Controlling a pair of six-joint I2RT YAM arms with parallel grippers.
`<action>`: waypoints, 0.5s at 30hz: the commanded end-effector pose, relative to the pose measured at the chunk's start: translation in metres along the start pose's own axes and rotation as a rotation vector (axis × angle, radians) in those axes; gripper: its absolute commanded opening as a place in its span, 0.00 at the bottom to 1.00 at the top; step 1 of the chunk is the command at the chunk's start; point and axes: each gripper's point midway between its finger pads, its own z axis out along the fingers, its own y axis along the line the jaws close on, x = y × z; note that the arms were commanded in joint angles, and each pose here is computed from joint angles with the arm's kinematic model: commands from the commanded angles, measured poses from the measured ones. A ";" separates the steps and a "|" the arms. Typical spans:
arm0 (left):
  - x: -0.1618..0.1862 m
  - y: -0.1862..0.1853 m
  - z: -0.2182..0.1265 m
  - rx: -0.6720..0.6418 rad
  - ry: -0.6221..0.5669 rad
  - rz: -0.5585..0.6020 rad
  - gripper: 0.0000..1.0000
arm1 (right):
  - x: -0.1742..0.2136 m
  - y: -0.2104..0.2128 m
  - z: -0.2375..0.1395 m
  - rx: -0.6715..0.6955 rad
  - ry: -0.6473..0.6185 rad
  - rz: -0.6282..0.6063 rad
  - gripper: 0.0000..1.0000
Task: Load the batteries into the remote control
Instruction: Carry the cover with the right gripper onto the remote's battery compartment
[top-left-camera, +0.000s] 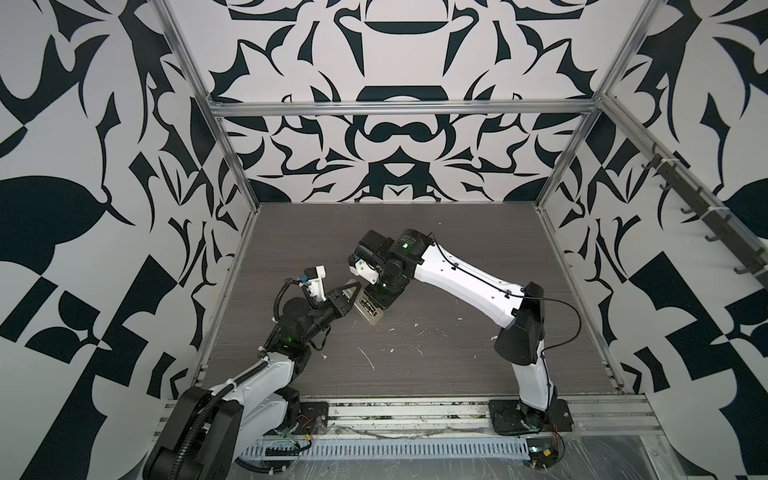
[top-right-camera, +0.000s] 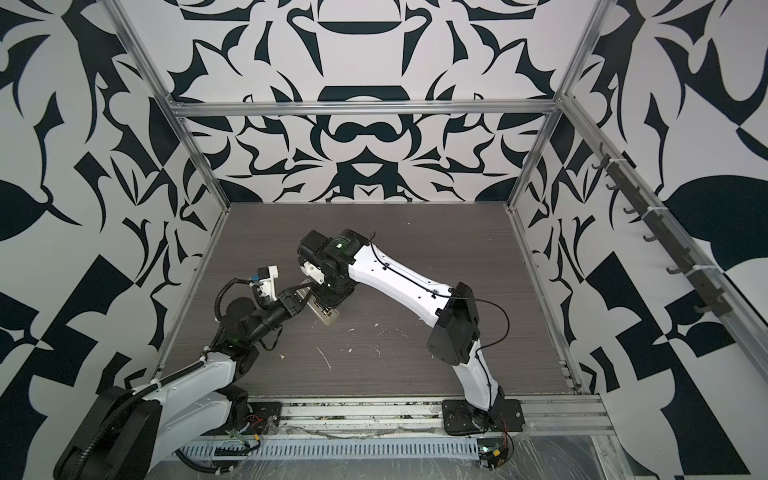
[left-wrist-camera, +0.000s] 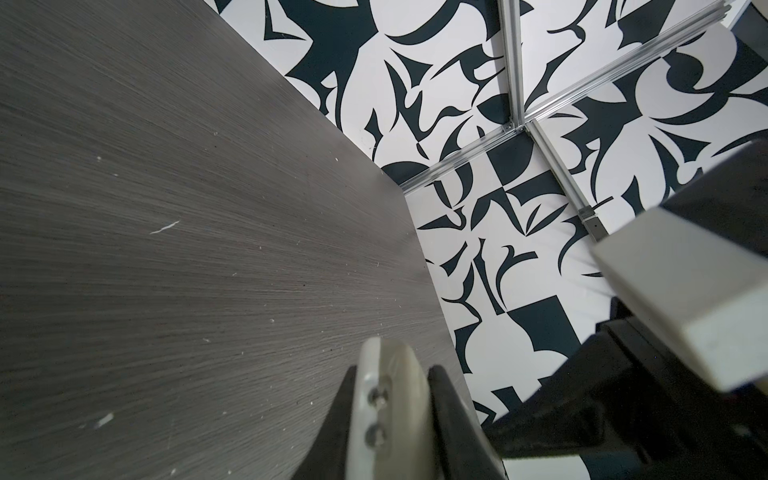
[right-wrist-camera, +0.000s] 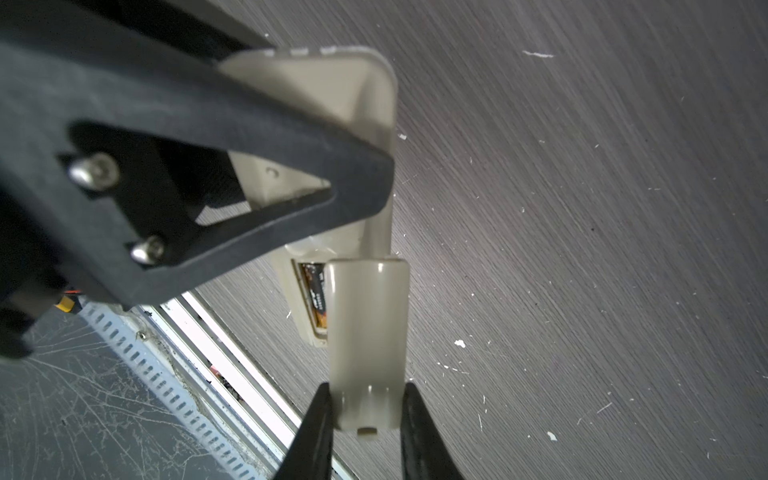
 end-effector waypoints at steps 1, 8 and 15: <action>-0.008 -0.010 -0.004 0.043 -0.045 0.010 0.00 | 0.001 0.008 -0.020 -0.016 -0.026 -0.014 0.13; -0.009 -0.011 -0.003 0.053 -0.053 -0.005 0.00 | 0.000 0.015 -0.019 -0.024 -0.040 -0.017 0.13; -0.011 -0.013 -0.004 0.064 -0.059 -0.013 0.00 | -0.003 0.016 -0.016 -0.025 -0.041 -0.018 0.14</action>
